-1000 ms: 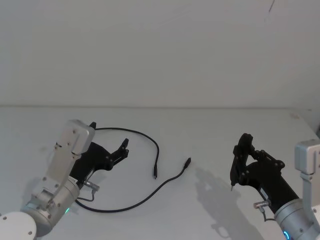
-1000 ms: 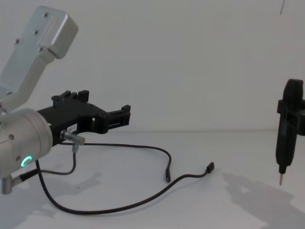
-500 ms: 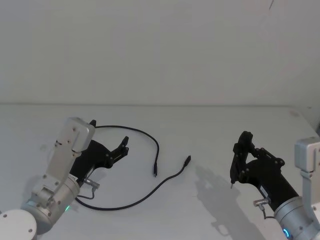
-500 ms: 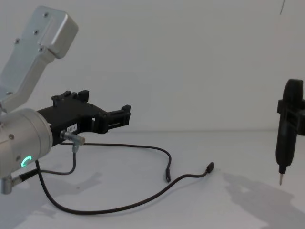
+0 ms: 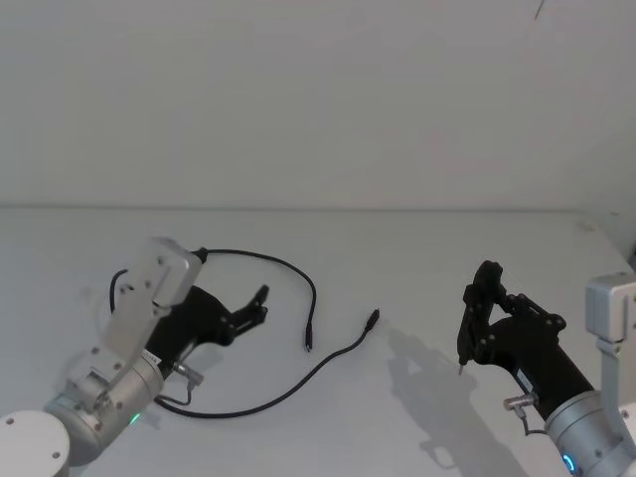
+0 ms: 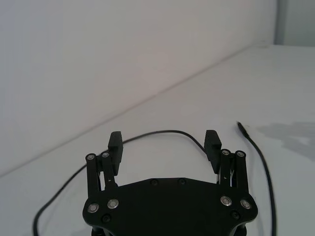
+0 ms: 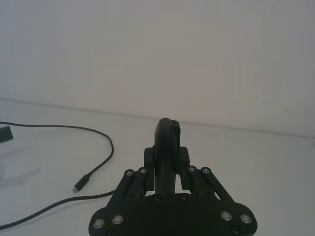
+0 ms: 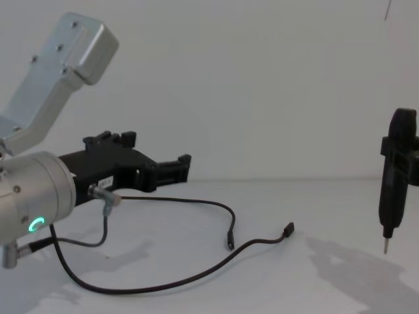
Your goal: Pick up the data cable with the one hand.
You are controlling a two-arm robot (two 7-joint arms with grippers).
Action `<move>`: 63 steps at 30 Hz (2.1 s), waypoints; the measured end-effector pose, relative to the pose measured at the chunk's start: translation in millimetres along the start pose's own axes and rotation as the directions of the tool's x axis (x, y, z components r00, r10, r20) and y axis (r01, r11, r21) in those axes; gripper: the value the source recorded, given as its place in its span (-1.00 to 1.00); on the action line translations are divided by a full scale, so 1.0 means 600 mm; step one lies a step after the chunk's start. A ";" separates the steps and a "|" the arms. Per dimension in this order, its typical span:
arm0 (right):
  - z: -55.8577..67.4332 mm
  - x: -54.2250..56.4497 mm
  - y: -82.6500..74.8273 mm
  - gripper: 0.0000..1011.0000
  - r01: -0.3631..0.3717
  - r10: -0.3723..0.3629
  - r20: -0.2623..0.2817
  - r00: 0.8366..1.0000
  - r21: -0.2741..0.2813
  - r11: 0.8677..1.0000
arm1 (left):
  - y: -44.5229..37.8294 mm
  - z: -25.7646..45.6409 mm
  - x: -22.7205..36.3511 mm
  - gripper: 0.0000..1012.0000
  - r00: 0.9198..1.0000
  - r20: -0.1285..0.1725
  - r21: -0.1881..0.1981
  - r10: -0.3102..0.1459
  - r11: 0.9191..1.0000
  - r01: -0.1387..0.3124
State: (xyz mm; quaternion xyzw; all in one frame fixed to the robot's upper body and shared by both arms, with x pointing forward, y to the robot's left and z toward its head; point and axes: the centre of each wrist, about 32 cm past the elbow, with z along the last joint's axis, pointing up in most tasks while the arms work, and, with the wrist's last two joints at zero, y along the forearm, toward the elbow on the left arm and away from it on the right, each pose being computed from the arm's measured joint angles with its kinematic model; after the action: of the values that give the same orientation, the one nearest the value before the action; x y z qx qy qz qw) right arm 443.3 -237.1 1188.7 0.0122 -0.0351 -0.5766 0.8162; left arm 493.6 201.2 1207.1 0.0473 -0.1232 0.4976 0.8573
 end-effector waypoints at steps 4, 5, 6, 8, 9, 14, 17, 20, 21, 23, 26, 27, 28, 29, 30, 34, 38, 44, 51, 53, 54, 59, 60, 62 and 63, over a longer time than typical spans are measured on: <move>0.000 0.000 0.000 -0.45 0.000 0.000 0.000 1.000 0.000 1.000 | 0.000 0.000 0.0035 0.98 0.998 0.005 0.027 -0.062 0.998 0.062; 0.000 0.000 0.000 -0.45 0.000 0.000 0.000 1.000 0.000 1.000 | 0.000 0.000 0.0042 0.98 0.997 0.006 0.033 -0.075 0.997 0.074; 0.000 0.000 0.000 -0.45 0.000 0.000 0.000 1.000 0.000 1.000 | 0.000 0.001 0.0047 0.98 0.996 0.006 0.039 -0.087 0.995 0.087; 0.000 0.000 0.000 -0.45 0.000 0.000 0.000 1.000 0.000 1.000 | 0.000 0.000 0.0060 0.98 0.992 0.007 0.057 -0.125 0.991 0.124; 0.000 0.000 0.000 -0.45 0.000 0.000 0.000 1.000 0.000 1.000 | 0.001 0.000 0.0063 0.98 0.991 0.007 0.062 -0.133 0.989 0.132; 0.000 0.000 0.000 -0.45 0.000 0.000 0.000 1.000 0.000 1.000 | -0.001 -0.003 0.0076 0.98 0.973 0.001 0.116 -0.229 0.967 0.228; 0.000 0.000 0.000 -0.45 0.000 0.000 0.000 1.000 0.000 1.000 | -0.003 -0.004 0.0073 0.98 0.965 -0.003 0.135 -0.263 0.956 0.261; 0.000 0.000 0.000 -0.45 0.000 0.000 0.000 1.000 0.000 1.000 | -0.008 -0.007 0.0046 0.98 0.947 -0.015 0.166 -0.320 0.933 0.318; 0.000 0.000 0.000 -0.45 0.000 0.000 0.000 1.000 0.000 1.000 | -0.009 -0.008 0.0037 0.98 0.943 -0.018 0.173 -0.331 0.928 0.329; 0.000 0.000 0.000 -0.45 0.000 0.000 0.000 1.000 0.000 1.000 | -0.013 -0.009 0.0009 0.98 0.933 -0.028 0.190 -0.359 0.914 0.358; 0.000 0.000 0.000 -0.45 0.000 0.000 0.000 1.000 0.000 1.000 | -0.018 -0.012 -0.0035 0.98 0.920 -0.042 0.209 -0.389 0.897 0.389; 0.000 0.000 0.000 -0.45 0.000 0.000 0.000 1.000 0.000 1.000 | -0.020 -0.012 -0.0045 0.98 0.919 -0.045 0.212 -0.393 0.895 0.393; 0.000 0.000 0.000 -0.45 0.000 0.000 0.000 1.000 0.000 1.000 | -0.022 -0.014 -0.0066 0.98 0.914 -0.053 0.220 -0.401 0.889 0.403; 0.000 0.000 0.000 -0.45 0.000 0.000 0.000 1.000 0.000 1.000 | -0.023 -0.014 -0.0073 0.98 0.913 -0.057 0.222 -0.404 0.886 0.406; 0.000 0.000 0.000 -0.45 0.000 0.000 0.000 1.000 0.000 1.000 | -0.025 -0.016 -0.0090 0.98 0.911 -0.067 0.226 -0.407 0.883 0.411; 0.000 0.000 0.000 -0.45 0.000 0.000 0.000 1.000 0.000 1.000 | -0.029 -0.018 -0.0132 0.98 0.910 -0.093 0.226 -0.404 0.882 0.415; 0.000 0.000 0.000 -0.45 0.000 0.000 0.000 1.000 0.000 1.000 | -0.034 -0.020 -0.0152 0.98 0.914 -0.120 0.215 -0.388 0.889 0.405; 0.000 0.000 0.000 -0.45 0.000 0.000 0.000 1.000 0.000 1.000 | -0.043 -0.026 -0.0183 0.98 0.923 -0.170 0.199 -0.346 0.905 0.376; 0.000 0.000 0.000 -0.45 0.000 0.000 0.000 1.000 0.000 1.000 | -0.055 -0.032 -0.0230 0.98 0.922 -0.210 0.191 -0.324 0.912 0.364; 0.000 0.000 0.000 -0.45 0.000 0.000 0.000 1.000 0.000 1.000 | -0.058 -0.035 -0.0253 0.98 0.920 -0.221 0.193 -0.323 0.910 0.366; 0.000 0.000 0.000 -0.45 0.000 0.000 0.000 1.000 0.000 1.000 | -0.059 -0.035 -0.0259 0.98 0.920 -0.223 0.194 -0.323 0.910 0.367; 0.000 0.000 0.000 -0.45 0.000 0.000 0.000 1.000 0.000 1.000 | -0.068 -0.041 -0.0343 0.98 0.910 -0.247 0.203 -0.334 0.900 0.385; 0.000 0.000 0.000 -0.45 0.000 0.000 0.000 1.000 0.000 1.000 | -0.069 -0.041 -0.0352 0.98 0.909 -0.249 0.204 -0.336 0.899 0.388; 0.000 0.000 0.000 -0.45 0.000 0.000 0.000 1.000 0.000 1.000 | -0.073 -0.044 -0.0386 0.90 0.904 -0.257 0.207 -0.342 0.894 0.397; 0.000 0.000 0.000 -0.45 0.000 0.000 0.000 1.000 0.000 1.000 | -0.074 -0.044 -0.0397 0.88 0.903 -0.259 0.208 -0.343 0.893 0.399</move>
State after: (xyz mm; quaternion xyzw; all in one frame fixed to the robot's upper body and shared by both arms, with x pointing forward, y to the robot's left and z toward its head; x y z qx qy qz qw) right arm 443.3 -237.1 1188.7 0.0122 -0.0351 -0.5766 0.8162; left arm 525.0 164.5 1177.1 0.1259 0.0467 0.3379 0.9316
